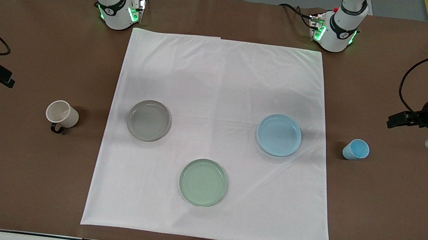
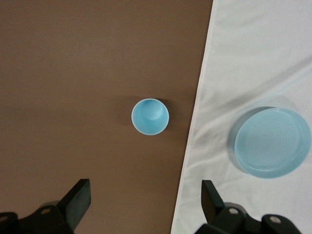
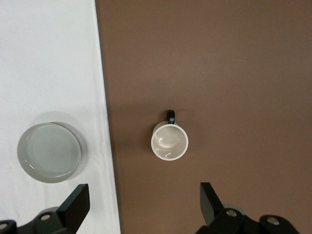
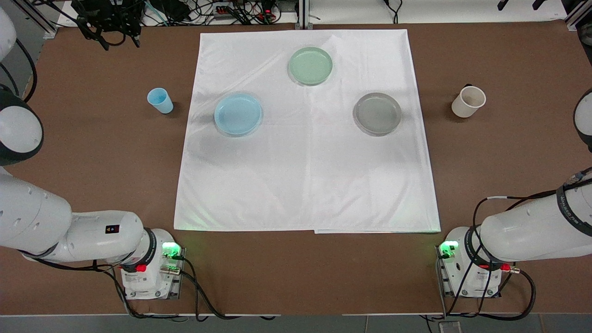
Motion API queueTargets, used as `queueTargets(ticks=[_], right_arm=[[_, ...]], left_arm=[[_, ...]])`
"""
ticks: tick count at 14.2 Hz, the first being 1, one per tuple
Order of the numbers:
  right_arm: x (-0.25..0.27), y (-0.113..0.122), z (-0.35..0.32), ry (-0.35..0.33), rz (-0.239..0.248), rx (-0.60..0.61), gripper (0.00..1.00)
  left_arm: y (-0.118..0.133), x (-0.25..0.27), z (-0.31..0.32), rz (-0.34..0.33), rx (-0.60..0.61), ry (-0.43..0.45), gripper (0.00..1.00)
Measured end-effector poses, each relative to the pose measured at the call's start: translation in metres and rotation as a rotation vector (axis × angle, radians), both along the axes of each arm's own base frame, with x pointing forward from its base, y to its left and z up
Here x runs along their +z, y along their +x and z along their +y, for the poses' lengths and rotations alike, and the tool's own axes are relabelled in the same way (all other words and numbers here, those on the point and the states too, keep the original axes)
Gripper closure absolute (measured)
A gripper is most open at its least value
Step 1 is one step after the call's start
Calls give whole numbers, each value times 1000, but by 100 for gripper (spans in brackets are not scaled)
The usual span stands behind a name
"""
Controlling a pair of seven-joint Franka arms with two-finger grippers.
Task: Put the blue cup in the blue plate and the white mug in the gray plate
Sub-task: 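Reach the right gripper to the white mug while the left gripper reaches the blue cup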
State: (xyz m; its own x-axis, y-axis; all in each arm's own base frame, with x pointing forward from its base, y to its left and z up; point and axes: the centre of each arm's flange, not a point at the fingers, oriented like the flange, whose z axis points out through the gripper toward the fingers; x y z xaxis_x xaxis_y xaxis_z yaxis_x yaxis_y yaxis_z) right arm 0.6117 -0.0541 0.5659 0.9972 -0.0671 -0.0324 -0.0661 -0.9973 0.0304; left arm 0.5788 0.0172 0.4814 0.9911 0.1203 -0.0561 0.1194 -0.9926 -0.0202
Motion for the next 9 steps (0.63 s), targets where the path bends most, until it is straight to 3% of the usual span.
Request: queueTargets(ticks=[3,6,9], right_arm=[[-98,21,-21,-11,-11,-26,0],[-205,13,-31,-22,-42,-34,0],[-283,-2,-39,-24,18,-46,0]], left_arm=[[-4,-73,11,-30,16,-2,0],[-2,-121,12,-8,16,-6,0],[5,-150,14,-6,13,-4,1]])
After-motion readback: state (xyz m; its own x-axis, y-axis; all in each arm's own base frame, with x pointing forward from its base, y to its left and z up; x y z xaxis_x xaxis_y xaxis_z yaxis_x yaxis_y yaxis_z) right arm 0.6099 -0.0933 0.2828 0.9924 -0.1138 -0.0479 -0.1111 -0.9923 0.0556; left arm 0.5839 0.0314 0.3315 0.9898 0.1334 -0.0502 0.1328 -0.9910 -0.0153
